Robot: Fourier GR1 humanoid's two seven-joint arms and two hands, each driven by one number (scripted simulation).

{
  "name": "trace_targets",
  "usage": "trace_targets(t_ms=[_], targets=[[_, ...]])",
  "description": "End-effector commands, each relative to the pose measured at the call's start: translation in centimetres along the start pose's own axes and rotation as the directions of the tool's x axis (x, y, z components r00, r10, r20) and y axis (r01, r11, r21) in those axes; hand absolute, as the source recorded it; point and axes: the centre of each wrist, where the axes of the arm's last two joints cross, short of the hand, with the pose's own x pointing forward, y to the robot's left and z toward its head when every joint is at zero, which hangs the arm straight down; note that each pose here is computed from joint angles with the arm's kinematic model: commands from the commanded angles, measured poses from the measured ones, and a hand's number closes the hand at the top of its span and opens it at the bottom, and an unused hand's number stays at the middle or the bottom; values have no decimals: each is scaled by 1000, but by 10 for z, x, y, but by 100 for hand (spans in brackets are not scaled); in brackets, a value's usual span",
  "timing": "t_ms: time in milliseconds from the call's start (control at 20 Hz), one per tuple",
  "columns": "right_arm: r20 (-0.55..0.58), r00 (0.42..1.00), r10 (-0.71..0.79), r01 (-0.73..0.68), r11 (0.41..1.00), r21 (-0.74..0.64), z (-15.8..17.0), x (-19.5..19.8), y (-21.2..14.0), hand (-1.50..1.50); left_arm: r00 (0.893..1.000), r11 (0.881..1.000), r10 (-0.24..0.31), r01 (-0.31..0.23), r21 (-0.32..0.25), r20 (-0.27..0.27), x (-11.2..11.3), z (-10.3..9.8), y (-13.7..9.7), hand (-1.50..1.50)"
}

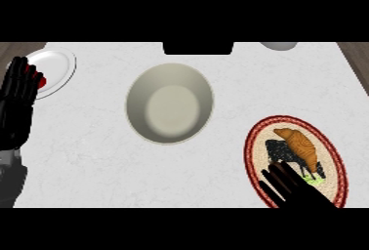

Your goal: Pick the sweet potato from the placemat and place it in the bowl

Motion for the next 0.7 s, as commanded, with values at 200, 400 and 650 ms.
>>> trace_targets(t_ms=[200,400,650], targets=[[77,997,14,-13,1000,-2,4,7,13,-150,1000,1000,-2,2,-5,11,13,19,-21,0],[23,1000,9,-9,999,30,-28,-2,25,-150,1000,1000,-14,14,6,6,-11,-15,-13,0],[15,998,54,-55,998,38,-33,5,39,-150,1000,1000,9,-9,-8,3,-3,-7,5,0]])
